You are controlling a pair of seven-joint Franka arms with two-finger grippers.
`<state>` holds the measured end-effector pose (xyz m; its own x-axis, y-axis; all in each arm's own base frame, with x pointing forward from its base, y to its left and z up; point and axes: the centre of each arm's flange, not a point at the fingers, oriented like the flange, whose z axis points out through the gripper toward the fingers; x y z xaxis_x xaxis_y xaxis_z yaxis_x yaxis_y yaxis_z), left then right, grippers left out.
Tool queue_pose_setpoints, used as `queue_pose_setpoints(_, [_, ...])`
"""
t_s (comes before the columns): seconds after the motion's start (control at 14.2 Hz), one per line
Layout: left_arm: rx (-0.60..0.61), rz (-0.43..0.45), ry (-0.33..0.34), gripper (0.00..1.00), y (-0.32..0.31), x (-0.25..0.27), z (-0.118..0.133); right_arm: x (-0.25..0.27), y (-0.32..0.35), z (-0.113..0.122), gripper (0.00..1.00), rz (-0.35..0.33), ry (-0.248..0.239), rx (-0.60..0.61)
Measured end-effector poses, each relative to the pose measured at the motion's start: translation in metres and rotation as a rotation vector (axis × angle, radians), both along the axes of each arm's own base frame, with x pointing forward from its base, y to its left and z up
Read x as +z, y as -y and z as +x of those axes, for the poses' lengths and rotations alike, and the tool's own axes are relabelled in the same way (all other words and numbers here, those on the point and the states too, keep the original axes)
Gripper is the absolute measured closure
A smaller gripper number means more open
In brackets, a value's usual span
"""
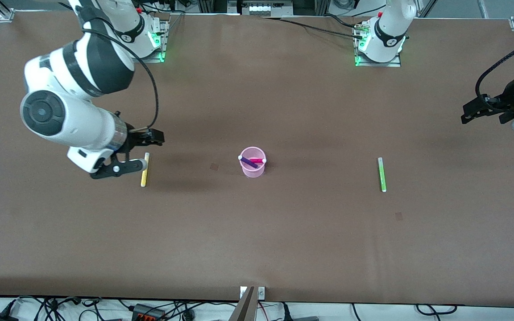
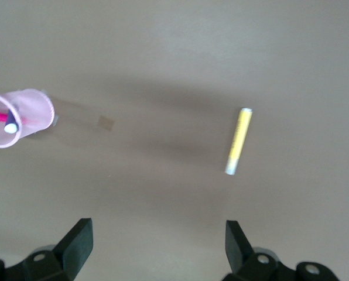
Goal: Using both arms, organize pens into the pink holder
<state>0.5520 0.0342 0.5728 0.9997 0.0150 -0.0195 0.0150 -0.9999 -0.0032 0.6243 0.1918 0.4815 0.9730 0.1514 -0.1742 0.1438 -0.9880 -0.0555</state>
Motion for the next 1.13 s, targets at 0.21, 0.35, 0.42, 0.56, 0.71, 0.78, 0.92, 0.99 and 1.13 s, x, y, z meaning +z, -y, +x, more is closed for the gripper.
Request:
queue_pose_setpoints(0.21, [0.000,0.000,-0.001,0.00,0.000,0.000,0.000,0.041,0.057,0.007,0.00,-0.036,0.026,-0.098])
queue_pose_setpoints(0.35, [0.001,0.000,-0.002,0.00,0.000,0.000,0.000,0.049,0.095,0.012,0.00,-0.055,0.034,-0.158])
queue_pose_setpoints(0.42, [0.001,0.000,-0.002,0.00,-0.001,0.000,0.000,0.053,0.109,0.013,0.00,-0.058,0.041,-0.180])
queue_pose_setpoints(0.56, [0.001,0.000,-0.002,0.00,-0.001,0.000,0.000,0.065,0.130,0.012,0.00,-0.058,0.061,-0.213])
queue_pose_setpoints(0.71, [0.002,0.000,-0.003,0.00,-0.001,0.000,0.000,0.082,0.151,0.008,0.00,-0.053,0.086,-0.229])
queue_pose_setpoints(0.78, [0.002,0.000,-0.003,0.00,-0.001,0.000,0.000,0.091,0.163,0.006,0.00,-0.049,0.099,-0.224])
queue_pose_setpoints(0.92, [0.002,0.000,-0.007,0.00,-0.001,0.000,-0.001,0.105,0.183,0.000,0.00,-0.049,0.117,-0.229])
queue_pose_setpoints(0.99, [0.002,-0.001,-0.009,0.00,-0.001,-0.001,-0.001,0.111,0.190,-0.003,0.00,-0.051,0.125,-0.231])
queue_pose_setpoints(1.13, [0.002,-0.001,-0.012,0.00,-0.001,-0.001,-0.001,0.121,0.197,-0.010,0.00,-0.049,0.134,-0.208])
